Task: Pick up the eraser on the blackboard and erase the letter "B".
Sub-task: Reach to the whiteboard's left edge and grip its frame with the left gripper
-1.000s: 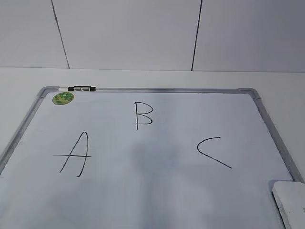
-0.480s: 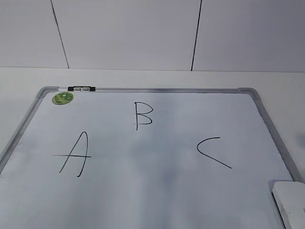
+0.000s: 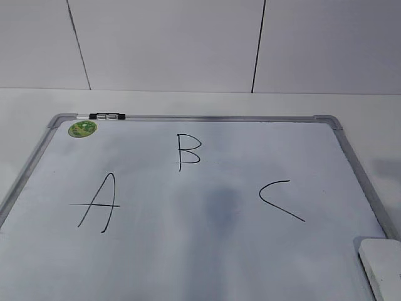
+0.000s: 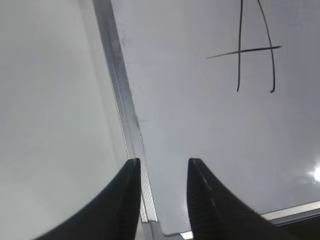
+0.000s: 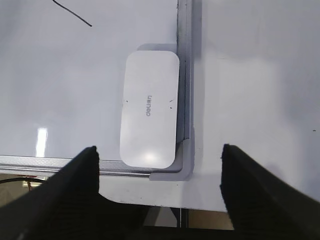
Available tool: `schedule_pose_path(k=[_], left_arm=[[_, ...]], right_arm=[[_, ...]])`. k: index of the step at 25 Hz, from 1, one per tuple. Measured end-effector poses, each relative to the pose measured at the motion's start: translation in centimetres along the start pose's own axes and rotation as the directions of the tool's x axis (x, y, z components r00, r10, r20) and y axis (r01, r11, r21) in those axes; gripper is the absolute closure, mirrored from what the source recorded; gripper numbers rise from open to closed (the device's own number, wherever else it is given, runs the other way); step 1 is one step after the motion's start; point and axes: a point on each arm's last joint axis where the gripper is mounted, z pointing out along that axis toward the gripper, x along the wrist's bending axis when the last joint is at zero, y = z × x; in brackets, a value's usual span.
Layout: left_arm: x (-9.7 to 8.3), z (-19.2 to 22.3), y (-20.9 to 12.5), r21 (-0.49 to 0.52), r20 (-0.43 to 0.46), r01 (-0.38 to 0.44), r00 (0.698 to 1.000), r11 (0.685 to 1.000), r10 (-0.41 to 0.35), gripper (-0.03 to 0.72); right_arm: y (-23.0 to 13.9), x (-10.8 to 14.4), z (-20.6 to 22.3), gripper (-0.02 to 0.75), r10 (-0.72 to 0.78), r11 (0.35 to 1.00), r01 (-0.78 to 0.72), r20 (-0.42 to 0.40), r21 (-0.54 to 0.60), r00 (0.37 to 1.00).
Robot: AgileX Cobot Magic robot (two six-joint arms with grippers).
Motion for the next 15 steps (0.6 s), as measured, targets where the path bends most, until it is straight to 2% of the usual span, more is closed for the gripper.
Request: schedule_pose_path(k=[5, 9, 11, 15], left_arm=[[2.4, 3.3, 3.4, 0.073, -0.004, 0.061, 0.998, 0.995, -0.061, 0.448], [4.4, 6.0, 4.6, 0.135, -0.009, 0.115, 0.993, 0.984, -0.114, 0.448], [4.8, 7.3, 4.9, 0.161, -0.009, 0.123, 0.992, 0.979, -0.123, 0.448], [5.3, 8.9, 5.7, 0.140, -0.017, 0.128, 0.992, 0.982, -0.127, 0.448]], right_arm=[[0.0, 0.0, 0.1, 0.145, 0.003, 1.000, -0.003, -0.003, 0.004, 1.000], [0.0, 0.0, 0.1, 0.145, 0.003, 1.000, -0.003, -0.003, 0.004, 1.000], [0.0, 0.0, 0.1, 0.145, 0.003, 1.000, -0.003, -0.003, 0.004, 1.000], [0.0, 0.0, 0.1, 0.145, 0.003, 1.000, -0.003, -0.003, 0.004, 1.000]])
